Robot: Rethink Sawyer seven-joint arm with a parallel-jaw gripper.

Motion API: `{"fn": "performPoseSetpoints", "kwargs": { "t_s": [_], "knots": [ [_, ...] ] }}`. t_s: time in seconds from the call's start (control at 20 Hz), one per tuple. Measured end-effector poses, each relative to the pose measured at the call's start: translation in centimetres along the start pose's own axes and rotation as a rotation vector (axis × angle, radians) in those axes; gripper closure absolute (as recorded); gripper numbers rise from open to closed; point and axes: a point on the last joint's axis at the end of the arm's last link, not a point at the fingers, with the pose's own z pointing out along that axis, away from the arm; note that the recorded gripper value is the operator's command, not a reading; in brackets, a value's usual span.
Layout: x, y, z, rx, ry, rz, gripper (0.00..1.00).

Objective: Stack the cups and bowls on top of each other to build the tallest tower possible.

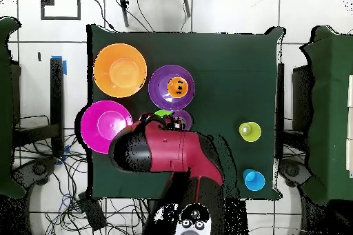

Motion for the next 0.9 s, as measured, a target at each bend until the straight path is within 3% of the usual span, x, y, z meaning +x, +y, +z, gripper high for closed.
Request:
{"fn": "performPoseSetpoints", "kwargs": {
  "t_s": [0.9],
  "knots": [
    [1.2, 0.6, 4.2, 0.016, 0.070, -0.019, 1.00]
  ]
}}
